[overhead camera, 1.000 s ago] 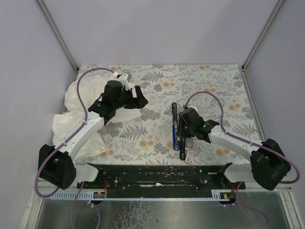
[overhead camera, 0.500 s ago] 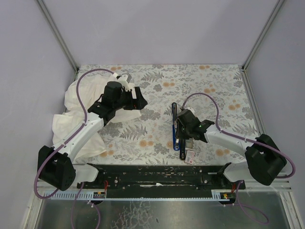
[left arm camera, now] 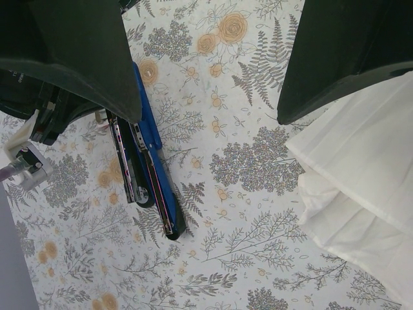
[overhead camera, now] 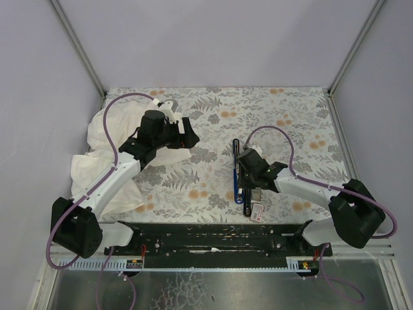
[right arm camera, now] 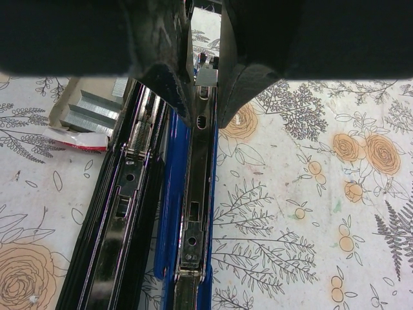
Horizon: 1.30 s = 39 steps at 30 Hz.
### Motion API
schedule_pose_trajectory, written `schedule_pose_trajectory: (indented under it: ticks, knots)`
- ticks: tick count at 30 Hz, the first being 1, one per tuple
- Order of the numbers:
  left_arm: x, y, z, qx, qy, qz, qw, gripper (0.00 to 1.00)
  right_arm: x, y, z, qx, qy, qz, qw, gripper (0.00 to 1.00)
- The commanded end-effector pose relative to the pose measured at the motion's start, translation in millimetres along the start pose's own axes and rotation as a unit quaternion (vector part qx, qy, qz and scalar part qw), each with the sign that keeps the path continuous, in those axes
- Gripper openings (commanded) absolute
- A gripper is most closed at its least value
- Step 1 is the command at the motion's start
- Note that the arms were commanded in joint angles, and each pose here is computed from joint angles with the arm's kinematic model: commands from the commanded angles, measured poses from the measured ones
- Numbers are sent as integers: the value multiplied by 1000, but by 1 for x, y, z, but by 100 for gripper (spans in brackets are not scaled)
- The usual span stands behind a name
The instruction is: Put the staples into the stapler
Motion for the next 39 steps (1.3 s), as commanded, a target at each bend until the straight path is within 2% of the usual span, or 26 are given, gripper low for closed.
schedule_pose_trajectory:
  ticks: [1,23,39]
  knots:
    - [4,4,3,-8,-9,6,1000,86,7,3,15,-28,9,-9,1000,22]
    - [6,6,5,-11,-6,7,1000,86,5,-6,-1,-2,43,-45,998,23]
    - [8,5,4,-9,-5,9,1000,86,19,5,9,-18,38,-9,999,41]
Point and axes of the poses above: each gripper's point midway between its finger pads, its own y axis back along the fingers, its own x axis along the line the jaws close on, z = x × y, the point moved 6 cm from there along y, back along the fingers, and after that the axes turned 10 degrees about y, right-handed, at the moved point
